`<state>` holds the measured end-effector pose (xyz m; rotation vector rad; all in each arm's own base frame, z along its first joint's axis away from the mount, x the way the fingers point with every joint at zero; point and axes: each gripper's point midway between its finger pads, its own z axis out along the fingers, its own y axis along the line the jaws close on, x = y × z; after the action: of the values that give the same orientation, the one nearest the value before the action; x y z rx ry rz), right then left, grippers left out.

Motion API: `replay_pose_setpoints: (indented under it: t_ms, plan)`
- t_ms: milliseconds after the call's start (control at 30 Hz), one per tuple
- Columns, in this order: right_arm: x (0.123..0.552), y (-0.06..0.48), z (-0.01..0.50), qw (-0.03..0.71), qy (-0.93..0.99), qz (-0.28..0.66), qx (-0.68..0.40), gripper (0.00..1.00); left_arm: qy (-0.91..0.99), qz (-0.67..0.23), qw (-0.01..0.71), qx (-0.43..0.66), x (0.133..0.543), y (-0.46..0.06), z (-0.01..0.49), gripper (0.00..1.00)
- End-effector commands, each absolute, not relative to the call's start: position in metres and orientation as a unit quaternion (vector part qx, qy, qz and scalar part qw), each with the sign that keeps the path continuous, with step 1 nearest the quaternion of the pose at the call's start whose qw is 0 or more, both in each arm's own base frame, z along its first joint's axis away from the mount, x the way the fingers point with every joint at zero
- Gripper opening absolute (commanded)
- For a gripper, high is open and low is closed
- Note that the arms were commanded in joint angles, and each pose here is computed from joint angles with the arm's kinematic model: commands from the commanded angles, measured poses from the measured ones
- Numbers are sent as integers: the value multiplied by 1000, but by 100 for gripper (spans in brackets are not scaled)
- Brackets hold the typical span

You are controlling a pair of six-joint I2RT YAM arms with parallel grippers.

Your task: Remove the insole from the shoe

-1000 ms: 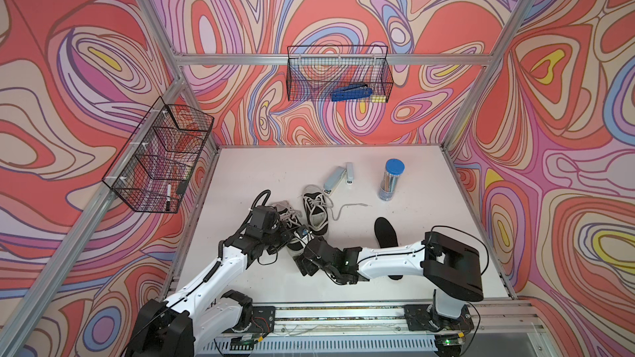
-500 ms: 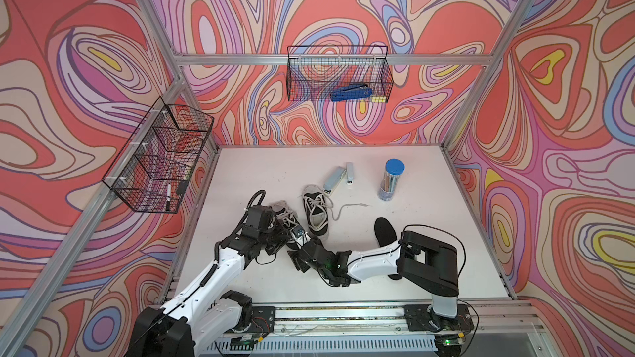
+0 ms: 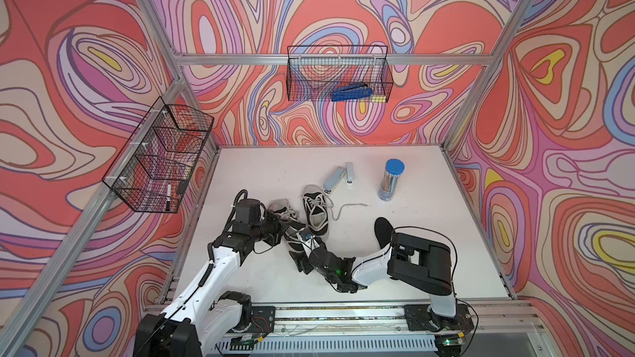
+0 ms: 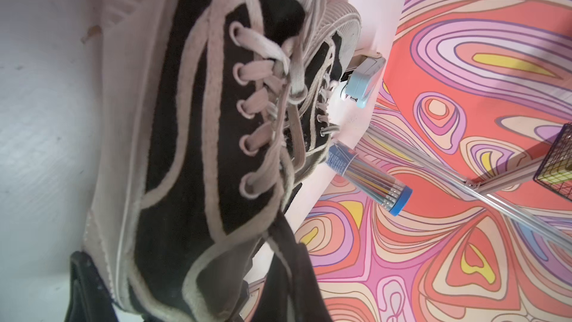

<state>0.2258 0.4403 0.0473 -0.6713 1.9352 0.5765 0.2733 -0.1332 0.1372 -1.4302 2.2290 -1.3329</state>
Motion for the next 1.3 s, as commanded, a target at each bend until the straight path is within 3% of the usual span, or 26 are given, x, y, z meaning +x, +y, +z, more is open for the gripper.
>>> replay_pose_setpoints:
  t_ms: [0, 33, 167, 267, 433, 500, 567, 700, 800, 1000, 1267]
  plan:
    - [221, 429, 26, 464, 812, 215, -281, 45, 714, -490, 143, -479, 299, -126, 173, 0]
    - [222, 429, 31, 462, 816, 214, -273, 56, 720, -484, 137, -478, 295, -127, 165, 0]
    - [219, 426, 53, 443, 829, 213, -268, 85, 741, -454, 100, -484, 270, -127, 121, 0]
    - [205, 424, 70, 410, 836, 235, -279, 98, 745, -443, 94, -490, 257, -123, 97, 0]
    - [172, 417, 114, 331, 837, 266, -344, 98, 742, -461, 81, -480, 255, -131, 80, 0]
    - [171, 412, 136, 319, 848, 273, -322, 98, 740, -467, 83, -476, 258, -133, 81, 0]
    - [185, 404, 160, 326, 873, 282, -230, 95, 740, -471, 85, -472, 260, -134, 84, 0]
    - [211, 387, 181, 263, 908, 322, 54, 71, 735, -480, 85, -470, 262, -136, 88, 0]
    - [212, 394, 176, 216, 886, 372, 172, 67, 725, -492, 84, -475, 265, -138, 93, 0]
    - [231, 414, 162, 152, 846, 423, 286, 69, 715, -508, 80, -474, 269, -142, 101, 0]
    - [253, 423, 146, 122, 830, 428, 336, 65, 713, -509, 74, -477, 266, -142, 97, 0]
